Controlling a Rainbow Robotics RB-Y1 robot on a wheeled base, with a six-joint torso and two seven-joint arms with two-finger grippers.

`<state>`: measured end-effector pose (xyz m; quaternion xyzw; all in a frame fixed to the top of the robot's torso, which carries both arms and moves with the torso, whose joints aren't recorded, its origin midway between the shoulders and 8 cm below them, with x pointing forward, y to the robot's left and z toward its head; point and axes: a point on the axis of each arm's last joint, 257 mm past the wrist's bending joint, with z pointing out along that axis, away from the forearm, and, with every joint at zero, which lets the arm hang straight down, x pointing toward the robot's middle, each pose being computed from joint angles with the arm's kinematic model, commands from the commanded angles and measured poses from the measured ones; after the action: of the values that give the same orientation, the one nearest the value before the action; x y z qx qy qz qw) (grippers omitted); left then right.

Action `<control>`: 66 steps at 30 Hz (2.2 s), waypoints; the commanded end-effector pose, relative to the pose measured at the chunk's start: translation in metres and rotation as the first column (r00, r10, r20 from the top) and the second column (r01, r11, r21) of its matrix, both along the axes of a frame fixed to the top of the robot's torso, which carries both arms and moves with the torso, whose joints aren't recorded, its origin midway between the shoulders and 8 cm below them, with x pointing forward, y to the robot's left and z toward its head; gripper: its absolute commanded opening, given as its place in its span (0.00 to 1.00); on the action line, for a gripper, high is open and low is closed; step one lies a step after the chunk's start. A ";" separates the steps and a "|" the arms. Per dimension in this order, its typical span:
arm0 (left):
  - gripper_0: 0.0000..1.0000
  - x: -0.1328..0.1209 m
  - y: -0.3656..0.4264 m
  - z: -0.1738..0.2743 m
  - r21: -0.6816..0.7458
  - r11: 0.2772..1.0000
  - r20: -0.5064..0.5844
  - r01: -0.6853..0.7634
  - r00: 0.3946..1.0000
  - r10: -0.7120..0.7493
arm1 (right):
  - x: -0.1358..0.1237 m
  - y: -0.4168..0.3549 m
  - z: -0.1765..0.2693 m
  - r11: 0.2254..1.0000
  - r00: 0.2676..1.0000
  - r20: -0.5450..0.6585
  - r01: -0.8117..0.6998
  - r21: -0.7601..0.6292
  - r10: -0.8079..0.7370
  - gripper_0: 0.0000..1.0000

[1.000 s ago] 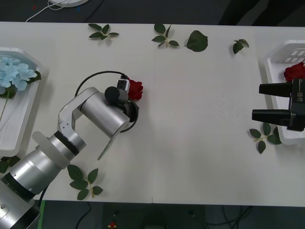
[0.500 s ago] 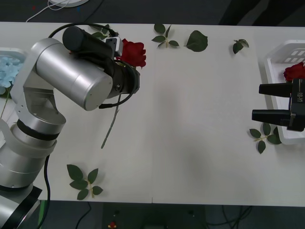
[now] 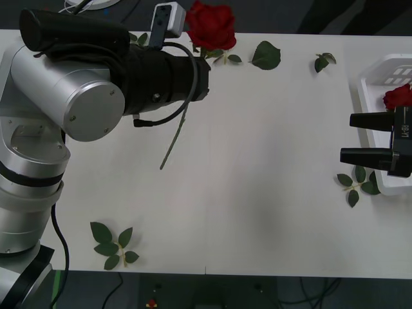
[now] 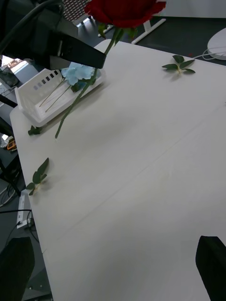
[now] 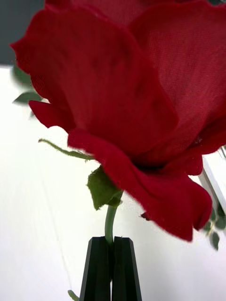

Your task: Place the red flowers into the right box and the blue flowers into the left box. If a person shows an open palm, hand one flower to the person first, then continue sorting.

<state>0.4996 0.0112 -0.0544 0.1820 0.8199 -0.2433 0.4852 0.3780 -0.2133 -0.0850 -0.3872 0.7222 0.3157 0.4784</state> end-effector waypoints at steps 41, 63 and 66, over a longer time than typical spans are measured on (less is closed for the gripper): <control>0.00 -0.107 -0.135 0.193 -0.439 0.742 0.418 0.507 0.846 -0.331 | 0.002 0.055 0.072 0.911 0.998 0.034 -0.064 0.407 0.055 1.00; 0.00 -0.109 -0.130 0.192 -0.438 0.734 0.413 0.519 0.841 -0.348 | 0.002 0.154 0.076 0.876 0.978 0.045 -0.204 0.437 0.205 1.00; 0.00 -0.106 -0.129 0.191 -0.433 0.741 0.415 0.513 0.843 -0.342 | 0.001 0.160 0.076 0.873 0.976 0.043 -0.211 0.440 0.214 1.00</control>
<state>0.4031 -0.1134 0.1147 0.2275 0.5952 -0.5532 0.5366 0.3805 -0.0669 -0.0236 -0.3272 0.6075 0.5228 0.5006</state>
